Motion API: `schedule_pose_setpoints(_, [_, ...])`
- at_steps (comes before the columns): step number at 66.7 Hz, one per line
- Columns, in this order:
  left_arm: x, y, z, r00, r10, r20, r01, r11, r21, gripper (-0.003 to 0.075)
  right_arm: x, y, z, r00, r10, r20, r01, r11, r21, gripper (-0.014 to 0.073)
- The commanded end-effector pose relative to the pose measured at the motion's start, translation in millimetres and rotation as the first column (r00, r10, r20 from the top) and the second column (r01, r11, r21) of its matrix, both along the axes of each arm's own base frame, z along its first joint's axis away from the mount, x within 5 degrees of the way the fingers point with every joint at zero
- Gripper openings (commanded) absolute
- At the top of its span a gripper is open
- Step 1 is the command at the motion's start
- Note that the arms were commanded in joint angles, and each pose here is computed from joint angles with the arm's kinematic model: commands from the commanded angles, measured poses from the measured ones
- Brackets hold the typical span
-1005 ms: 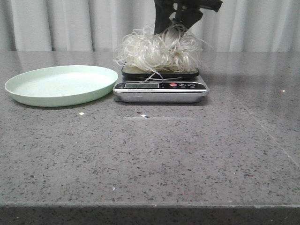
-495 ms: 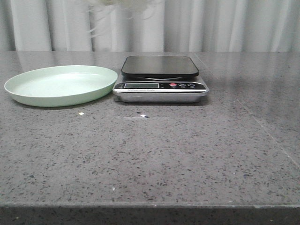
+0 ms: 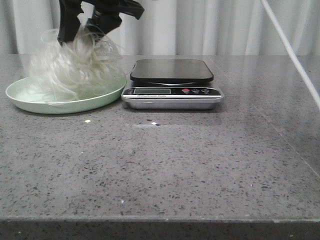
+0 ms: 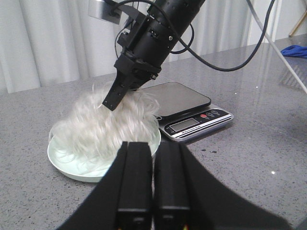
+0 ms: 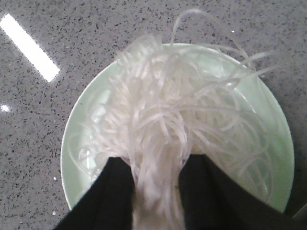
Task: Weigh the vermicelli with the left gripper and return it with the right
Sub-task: 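Lift the vermicelli with the right gripper and carry it over the plate, then release the vermicelli onto the pale green plate with the right gripper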
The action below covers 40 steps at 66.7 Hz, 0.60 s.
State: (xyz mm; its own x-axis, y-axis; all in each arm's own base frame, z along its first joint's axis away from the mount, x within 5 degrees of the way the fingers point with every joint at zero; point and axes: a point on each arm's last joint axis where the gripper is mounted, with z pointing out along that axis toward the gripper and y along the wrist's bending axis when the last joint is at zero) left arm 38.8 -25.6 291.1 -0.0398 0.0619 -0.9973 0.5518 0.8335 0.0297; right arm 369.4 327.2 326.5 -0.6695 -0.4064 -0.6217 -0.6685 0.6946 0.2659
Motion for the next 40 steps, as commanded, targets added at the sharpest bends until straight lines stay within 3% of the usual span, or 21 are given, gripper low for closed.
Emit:
schedule_pose_setpoints(1, [0,0,15,0.998,0.002,0.071,0.002,0.998,-0.058,0.0127,-13,-12,55,0.994,-0.01,0.107,-0.001,0.994,0.109,0.0577])
schedule_pose_setpoints(4, [0,0,15,0.998,0.002,0.071,0.002,0.998,-0.058,0.0127,-13,-18,61,0.994,-0.014,0.111,0.002,0.994,0.108,0.0617])
schedule_pose_setpoints(19, [0,0,15,0.998,0.002,0.071,0.002,0.998,-0.058,0.0127,-18,-66,100,0.986,-0.073,0.149,0.06,0.994,0.087,0.0606])
schedule_pose_setpoints(31, [0,0,15,0.998,0.002,0.071,0.002,0.998,-0.058,0.0127,-31,-132,141,0.949,-0.216,0.229,0.185,0.972,0.148,0.0606])
schedule_pose_setpoints(40, [0,0,15,0.998,0.002,0.071,0.002,0.998,-0.058,0.0127,-55,-178,146,0.909,-0.313,0.274,0.272,0.946,0.177,0.0606])
